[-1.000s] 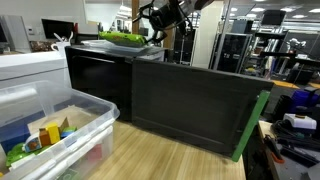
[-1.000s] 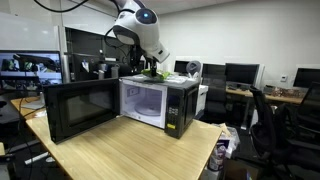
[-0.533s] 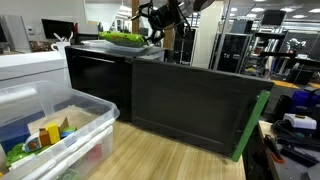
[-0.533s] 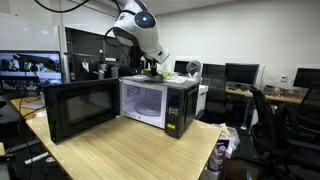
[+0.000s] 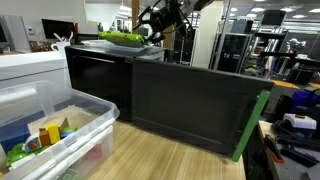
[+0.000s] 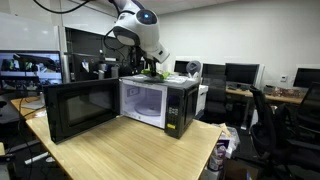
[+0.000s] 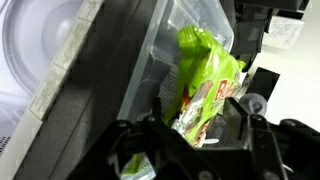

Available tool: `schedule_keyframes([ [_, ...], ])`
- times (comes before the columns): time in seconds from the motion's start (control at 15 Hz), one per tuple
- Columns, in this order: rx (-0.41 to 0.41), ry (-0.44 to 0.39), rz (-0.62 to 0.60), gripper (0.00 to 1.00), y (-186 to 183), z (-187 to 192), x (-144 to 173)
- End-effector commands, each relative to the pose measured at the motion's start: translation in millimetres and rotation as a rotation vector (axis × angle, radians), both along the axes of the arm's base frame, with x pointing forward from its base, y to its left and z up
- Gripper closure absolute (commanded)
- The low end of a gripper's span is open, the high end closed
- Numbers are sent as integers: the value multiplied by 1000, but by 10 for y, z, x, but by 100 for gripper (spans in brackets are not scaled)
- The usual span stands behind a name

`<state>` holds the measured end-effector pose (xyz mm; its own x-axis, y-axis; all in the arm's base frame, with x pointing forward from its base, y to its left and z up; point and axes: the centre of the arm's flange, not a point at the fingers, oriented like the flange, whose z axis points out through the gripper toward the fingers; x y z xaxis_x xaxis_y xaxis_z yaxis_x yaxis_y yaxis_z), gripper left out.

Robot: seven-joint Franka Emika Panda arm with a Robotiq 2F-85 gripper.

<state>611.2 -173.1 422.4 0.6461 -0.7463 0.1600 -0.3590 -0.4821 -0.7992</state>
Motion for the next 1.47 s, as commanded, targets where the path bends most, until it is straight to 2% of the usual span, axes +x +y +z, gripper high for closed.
schedule_keyframes([
  [0.0, -3, 28, 18, 65, 22, 50, -3],
  [0.13, -9, 31, 24, 78, 23, 52, -2],
  [0.2, -12, 32, 28, 88, 23, 54, 0],
  [0.33, -13, 32, 30, 99, 24, 59, 1],
  [0.93, 39, 62, 78, 100, -30, 276, -61],
  [1.4, 86, 21, 122, 100, -316, 626, -102],
])
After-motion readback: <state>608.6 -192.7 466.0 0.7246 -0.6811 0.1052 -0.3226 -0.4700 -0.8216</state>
